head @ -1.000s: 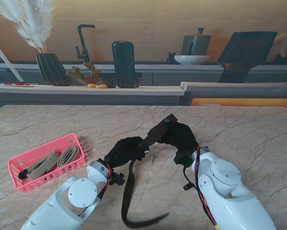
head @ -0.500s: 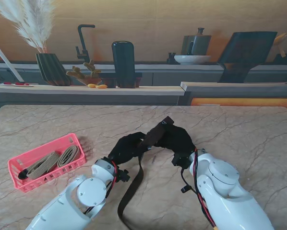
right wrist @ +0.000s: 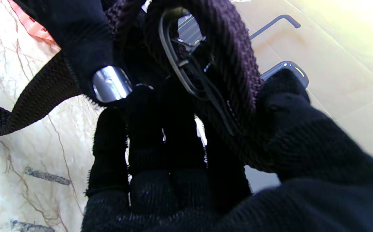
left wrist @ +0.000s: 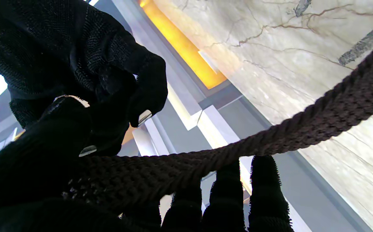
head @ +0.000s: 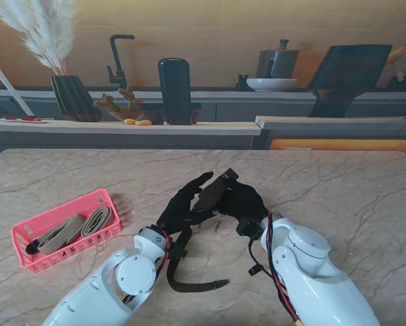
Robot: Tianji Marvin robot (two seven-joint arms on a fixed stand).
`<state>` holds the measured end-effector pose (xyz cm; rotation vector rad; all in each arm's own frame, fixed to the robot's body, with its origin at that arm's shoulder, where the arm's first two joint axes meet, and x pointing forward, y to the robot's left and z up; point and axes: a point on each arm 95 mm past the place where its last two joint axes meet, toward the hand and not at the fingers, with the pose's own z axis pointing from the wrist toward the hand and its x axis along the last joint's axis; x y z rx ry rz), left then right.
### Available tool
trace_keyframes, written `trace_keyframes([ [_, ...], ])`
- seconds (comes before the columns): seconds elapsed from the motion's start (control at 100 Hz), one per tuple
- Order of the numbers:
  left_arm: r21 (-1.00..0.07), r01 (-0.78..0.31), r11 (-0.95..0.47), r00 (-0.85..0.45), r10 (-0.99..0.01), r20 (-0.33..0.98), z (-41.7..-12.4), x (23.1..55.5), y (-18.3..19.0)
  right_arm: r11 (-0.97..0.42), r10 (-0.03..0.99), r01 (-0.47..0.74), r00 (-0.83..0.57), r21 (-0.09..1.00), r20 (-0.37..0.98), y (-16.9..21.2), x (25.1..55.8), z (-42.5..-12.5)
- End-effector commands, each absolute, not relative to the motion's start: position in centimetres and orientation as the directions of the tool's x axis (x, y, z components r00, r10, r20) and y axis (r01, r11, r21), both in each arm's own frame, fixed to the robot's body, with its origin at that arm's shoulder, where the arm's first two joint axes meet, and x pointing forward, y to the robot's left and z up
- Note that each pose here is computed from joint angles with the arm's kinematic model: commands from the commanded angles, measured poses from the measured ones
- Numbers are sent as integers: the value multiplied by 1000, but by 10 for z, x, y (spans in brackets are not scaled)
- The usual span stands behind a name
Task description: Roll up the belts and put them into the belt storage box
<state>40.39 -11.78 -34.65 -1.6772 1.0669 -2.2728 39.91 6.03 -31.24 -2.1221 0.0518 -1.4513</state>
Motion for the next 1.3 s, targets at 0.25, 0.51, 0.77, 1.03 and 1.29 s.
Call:
trace_keyframes([
  [0.25, -574, -262, -776, -407, -451, 794, -344, 403, -135, -812, -342, 285, 475, -510, 810, 74, 398, -320],
  [0.51, -567, -211, -796, -406, -456, 792, -341, 405, -140, -790, -332, 296, 529, -536, 781, 79, 398, -329],
  [0.77, -532, -177, -828, -390, -437, 810, -338, 406, -146, -757, -293, 350, 572, -551, 766, 81, 398, -338],
  [1.03, -473, -180, -863, -367, -387, 846, -337, 402, -151, -767, -172, 442, 558, -466, 812, 78, 400, -344],
  [1.29, -394, -187, -900, -339, -318, 886, -335, 397, -156, -803, -39, 486, 535, -345, 844, 76, 403, -346],
])
